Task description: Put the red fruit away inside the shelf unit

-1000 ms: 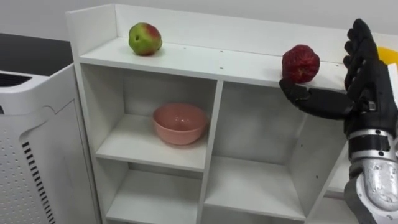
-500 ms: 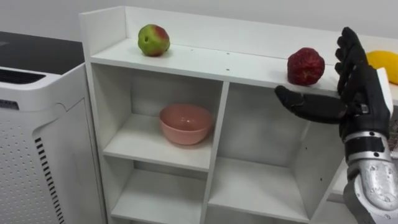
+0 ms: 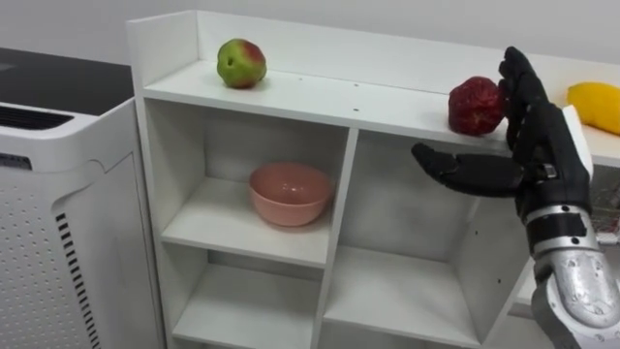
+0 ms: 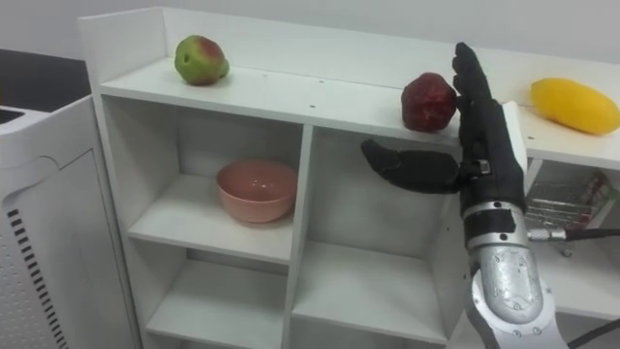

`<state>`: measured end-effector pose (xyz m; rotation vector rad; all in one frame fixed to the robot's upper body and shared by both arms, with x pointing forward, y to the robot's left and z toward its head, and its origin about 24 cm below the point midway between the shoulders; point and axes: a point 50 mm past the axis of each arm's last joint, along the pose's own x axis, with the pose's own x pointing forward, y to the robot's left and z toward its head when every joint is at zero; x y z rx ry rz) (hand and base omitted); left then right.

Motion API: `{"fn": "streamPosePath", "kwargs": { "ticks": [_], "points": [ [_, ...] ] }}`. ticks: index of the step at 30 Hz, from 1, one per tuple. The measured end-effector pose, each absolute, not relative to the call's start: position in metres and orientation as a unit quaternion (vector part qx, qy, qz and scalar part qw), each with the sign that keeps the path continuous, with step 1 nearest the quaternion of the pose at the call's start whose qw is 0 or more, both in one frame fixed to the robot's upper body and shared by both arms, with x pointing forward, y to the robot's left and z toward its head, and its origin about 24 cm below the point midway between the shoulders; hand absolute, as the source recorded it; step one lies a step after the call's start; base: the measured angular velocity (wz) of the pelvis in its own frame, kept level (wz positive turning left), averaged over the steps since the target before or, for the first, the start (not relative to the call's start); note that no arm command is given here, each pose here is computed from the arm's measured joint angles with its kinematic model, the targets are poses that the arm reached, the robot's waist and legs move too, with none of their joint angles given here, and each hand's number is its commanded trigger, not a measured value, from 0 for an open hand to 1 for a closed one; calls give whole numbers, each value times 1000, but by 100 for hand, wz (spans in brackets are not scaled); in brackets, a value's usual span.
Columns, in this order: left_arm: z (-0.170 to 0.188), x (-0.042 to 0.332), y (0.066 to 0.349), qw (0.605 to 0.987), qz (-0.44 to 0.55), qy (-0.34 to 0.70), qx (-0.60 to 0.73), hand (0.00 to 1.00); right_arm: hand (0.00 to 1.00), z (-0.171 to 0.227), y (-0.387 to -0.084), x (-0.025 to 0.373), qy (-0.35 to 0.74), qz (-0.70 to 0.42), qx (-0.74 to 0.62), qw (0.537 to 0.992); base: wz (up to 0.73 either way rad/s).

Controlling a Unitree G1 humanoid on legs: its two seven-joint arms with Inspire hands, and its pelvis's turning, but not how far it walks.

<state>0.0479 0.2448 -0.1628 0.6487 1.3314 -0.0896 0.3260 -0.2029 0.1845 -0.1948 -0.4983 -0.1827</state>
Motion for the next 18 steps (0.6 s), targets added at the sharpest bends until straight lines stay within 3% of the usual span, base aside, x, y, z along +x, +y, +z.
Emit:
{"fn": "streamPosePath", "kwargs": {
  "ticks": [18],
  "points": [
    [-162,51,246,737,-52,603,299,0,100,194,-202,328,-260,-93,-100,956,0]
  ]
}}
